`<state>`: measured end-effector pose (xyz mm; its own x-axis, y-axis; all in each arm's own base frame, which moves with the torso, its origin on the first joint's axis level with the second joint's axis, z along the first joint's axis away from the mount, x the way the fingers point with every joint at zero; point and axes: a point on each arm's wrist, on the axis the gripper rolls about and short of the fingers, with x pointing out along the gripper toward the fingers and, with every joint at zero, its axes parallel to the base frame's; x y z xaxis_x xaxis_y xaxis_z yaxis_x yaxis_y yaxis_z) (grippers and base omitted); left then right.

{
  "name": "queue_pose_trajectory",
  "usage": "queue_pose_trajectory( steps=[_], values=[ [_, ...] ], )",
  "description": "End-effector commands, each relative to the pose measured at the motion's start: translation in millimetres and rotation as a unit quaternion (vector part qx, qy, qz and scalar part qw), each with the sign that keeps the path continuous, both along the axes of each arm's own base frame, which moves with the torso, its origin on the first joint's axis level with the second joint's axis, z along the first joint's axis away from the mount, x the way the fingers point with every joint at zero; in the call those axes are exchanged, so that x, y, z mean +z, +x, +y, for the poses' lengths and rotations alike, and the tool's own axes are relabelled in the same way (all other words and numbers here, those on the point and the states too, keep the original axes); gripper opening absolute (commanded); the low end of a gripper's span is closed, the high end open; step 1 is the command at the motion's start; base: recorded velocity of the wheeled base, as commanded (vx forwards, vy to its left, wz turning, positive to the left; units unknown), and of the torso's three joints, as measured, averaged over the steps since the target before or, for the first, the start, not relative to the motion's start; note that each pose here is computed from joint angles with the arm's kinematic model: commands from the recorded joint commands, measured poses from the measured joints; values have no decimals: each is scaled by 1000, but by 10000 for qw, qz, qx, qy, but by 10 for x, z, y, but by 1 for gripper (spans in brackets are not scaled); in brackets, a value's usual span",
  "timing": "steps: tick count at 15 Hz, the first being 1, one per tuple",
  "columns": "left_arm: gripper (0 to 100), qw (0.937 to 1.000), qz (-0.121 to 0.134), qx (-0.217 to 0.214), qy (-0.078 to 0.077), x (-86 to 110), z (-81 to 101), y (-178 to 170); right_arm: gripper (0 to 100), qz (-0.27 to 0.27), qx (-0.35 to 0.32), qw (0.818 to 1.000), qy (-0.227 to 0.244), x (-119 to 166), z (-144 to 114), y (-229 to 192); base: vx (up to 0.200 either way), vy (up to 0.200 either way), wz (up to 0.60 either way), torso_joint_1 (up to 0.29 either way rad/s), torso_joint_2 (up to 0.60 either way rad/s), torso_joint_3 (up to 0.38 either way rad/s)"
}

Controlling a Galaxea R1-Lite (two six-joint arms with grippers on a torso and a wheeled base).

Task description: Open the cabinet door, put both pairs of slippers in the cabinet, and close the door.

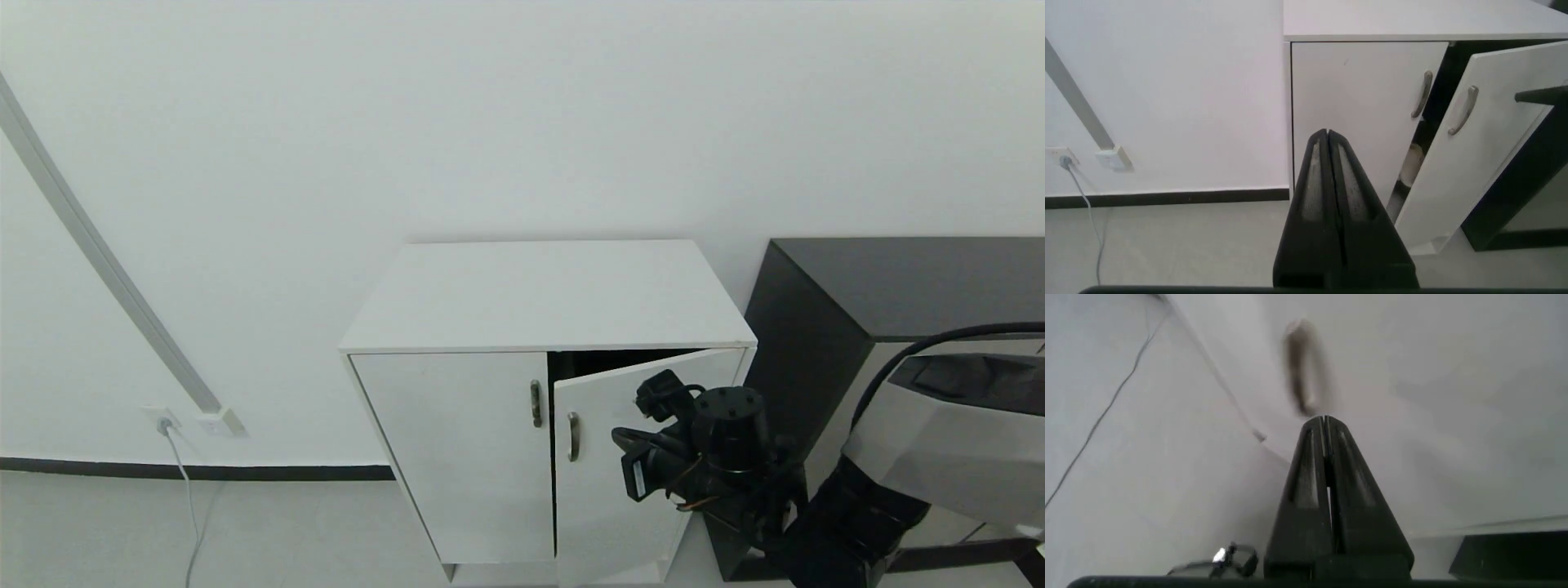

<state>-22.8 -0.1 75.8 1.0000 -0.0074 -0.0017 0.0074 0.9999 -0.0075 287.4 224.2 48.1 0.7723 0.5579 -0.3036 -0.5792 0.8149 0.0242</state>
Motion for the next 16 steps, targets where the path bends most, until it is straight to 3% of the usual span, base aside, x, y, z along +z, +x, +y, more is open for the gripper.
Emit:
queue_pose_trajectory(
  steps=[1, 7, 16],
  values=[
    [0, 10000, -1, -1, -1, 0, 0, 0, 0, 10, -191, 9998, -9, -171, 14, 261, 0, 0, 0, 0, 0, 0],
    [0, 10000, -1, -1, -1, 0, 0, 0, 0, -95, -505, 9987, 67, -182, -48, 662, 0, 0, 0, 0, 0, 0],
    [0, 10000, -1, -1, 7, 0, 0, 0, 0, -191, -597, 9980, 131, -150, -61, 791, 0, 0, 0, 0, 0, 0]
  ],
)
